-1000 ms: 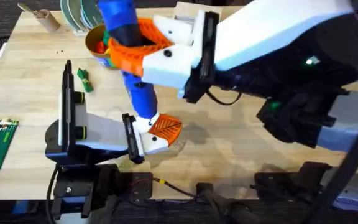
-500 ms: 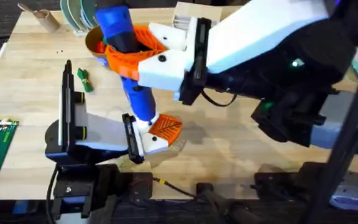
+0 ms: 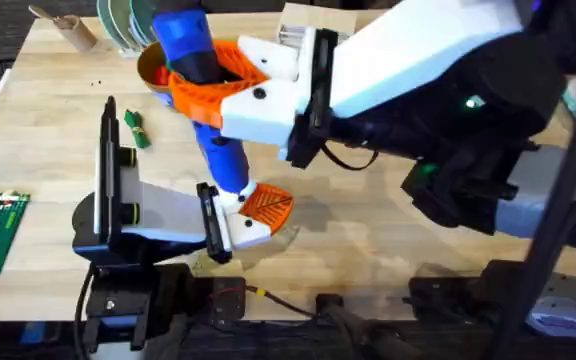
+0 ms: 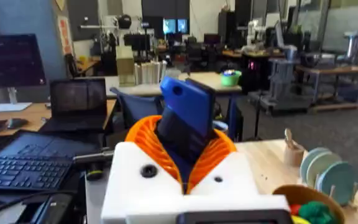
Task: Pick up the gripper from the table and insert it into the empty holder that is missing its gripper. Then pick up a screw, insert it into the mounting hole, and use the screwdriver to tighten it. Finally, clean up the table by picking up the vegetable and placing it into the bucket.
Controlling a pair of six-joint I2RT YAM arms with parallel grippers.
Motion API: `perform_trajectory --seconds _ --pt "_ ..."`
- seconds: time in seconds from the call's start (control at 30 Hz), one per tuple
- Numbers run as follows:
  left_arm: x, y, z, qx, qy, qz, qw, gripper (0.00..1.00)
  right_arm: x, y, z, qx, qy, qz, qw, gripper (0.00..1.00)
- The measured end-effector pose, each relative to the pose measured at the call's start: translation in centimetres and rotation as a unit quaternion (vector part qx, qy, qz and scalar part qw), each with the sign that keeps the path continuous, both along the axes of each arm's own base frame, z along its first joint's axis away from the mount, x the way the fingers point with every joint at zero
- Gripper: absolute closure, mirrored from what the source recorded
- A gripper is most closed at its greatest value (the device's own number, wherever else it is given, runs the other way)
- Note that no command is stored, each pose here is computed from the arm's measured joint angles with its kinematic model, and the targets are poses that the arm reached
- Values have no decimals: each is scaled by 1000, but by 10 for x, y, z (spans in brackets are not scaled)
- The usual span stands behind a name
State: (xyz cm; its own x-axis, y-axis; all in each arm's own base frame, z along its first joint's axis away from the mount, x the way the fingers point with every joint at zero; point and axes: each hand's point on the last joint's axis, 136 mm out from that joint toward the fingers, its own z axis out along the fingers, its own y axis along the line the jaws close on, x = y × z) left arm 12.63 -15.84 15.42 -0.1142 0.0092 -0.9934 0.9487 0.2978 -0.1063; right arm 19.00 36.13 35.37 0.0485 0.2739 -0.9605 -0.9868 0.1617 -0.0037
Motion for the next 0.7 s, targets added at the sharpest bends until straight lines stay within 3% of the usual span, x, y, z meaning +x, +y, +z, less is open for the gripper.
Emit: perform_trajectory --seconds 0.3,0.47,0.7 --pt "0 0 0 0 0 0 1000 997 -13 -19 48 93 -81 -4 992 961" --pt "0 0 0 0 0 0 1000 997 7 -20 32 60 -57 -24 996 961" --pt "0 0 0 0 0 0 1000 997 1 -18 26 48 -47 8 998 961"
